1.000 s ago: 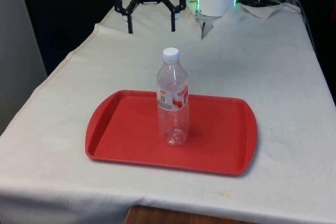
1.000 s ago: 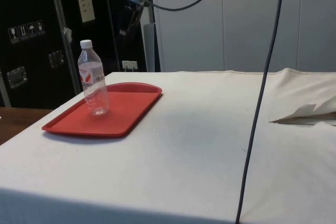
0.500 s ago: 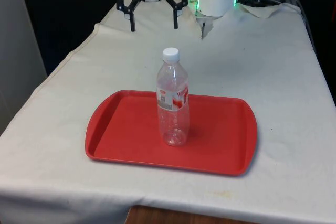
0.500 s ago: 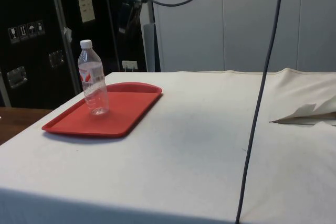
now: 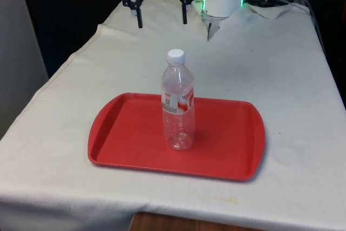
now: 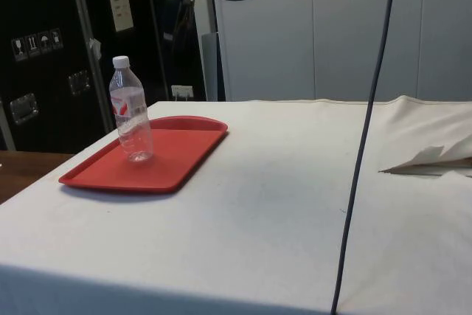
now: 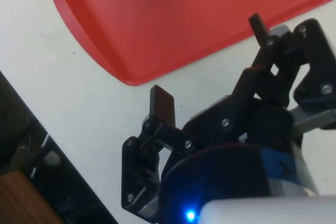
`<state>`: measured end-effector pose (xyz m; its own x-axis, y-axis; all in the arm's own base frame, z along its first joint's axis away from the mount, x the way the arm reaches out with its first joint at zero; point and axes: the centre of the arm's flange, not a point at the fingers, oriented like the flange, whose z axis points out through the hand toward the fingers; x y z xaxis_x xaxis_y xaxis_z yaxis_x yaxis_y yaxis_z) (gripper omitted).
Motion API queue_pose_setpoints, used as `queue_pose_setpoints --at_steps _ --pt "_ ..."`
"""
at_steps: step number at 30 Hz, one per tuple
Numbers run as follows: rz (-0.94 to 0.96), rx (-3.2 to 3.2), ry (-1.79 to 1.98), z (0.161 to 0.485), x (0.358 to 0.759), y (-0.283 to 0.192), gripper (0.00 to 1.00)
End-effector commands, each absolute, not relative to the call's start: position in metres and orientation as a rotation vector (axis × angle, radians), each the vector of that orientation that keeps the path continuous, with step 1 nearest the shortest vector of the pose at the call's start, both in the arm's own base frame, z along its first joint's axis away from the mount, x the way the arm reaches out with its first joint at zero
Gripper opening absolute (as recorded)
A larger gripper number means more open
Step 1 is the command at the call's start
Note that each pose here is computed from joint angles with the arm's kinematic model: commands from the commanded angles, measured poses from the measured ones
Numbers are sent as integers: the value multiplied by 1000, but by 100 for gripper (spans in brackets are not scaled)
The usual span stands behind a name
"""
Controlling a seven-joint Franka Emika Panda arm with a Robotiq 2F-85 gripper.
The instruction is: Place the bottle upright on the tray.
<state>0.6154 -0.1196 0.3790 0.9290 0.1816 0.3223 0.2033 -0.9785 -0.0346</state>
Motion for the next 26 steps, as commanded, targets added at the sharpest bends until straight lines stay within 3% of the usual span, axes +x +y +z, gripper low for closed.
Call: queue_pose_setpoints --at_steps 1,26 --pt "-472 -3031 -301 379 617 -120 100" --pt "-328 -3055 -314 404 626 -103 100"
